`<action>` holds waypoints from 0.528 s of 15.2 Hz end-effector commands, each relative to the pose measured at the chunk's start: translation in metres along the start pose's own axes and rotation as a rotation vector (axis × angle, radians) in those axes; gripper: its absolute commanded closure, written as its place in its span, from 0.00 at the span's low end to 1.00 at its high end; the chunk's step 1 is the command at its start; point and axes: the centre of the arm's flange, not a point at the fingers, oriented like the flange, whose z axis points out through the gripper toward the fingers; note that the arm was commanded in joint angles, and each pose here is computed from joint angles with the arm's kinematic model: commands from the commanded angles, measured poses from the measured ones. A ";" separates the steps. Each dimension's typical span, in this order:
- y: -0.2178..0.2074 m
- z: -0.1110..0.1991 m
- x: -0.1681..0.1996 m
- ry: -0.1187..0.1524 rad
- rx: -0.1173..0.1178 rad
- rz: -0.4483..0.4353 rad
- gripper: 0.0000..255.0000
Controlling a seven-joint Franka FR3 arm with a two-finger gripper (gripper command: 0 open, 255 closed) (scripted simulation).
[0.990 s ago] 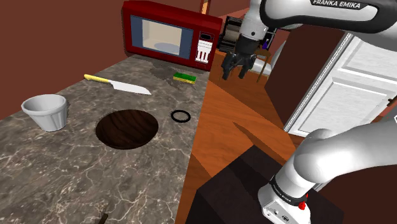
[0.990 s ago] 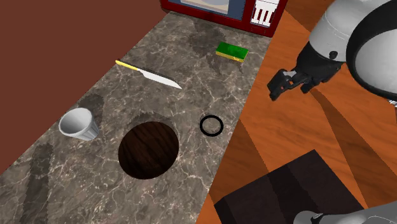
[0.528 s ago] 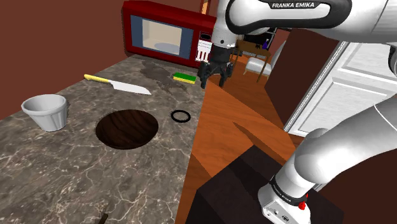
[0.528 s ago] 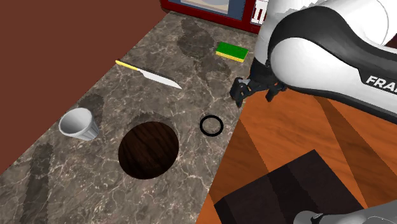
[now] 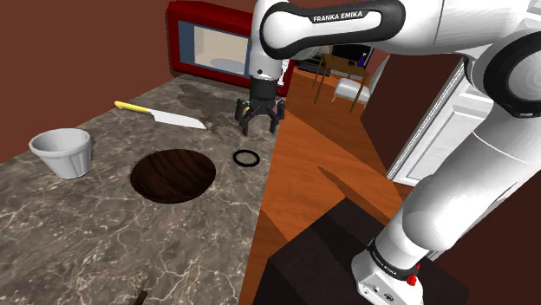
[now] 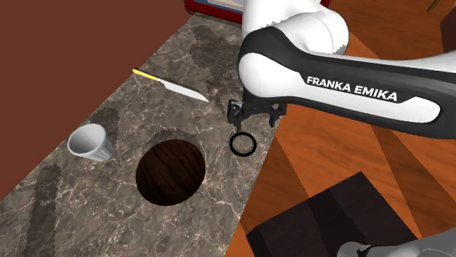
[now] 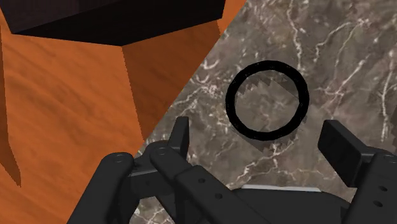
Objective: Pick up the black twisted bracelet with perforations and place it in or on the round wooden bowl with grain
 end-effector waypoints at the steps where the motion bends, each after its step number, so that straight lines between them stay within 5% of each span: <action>1: -0.025 0.017 0.012 -0.037 0.000 0.012 0.00; 5: -0.065 0.045 0.034 -0.104 0.000 0.034 0.00; 8: -0.065 0.061 0.032 -0.104 0.000 0.034 0.00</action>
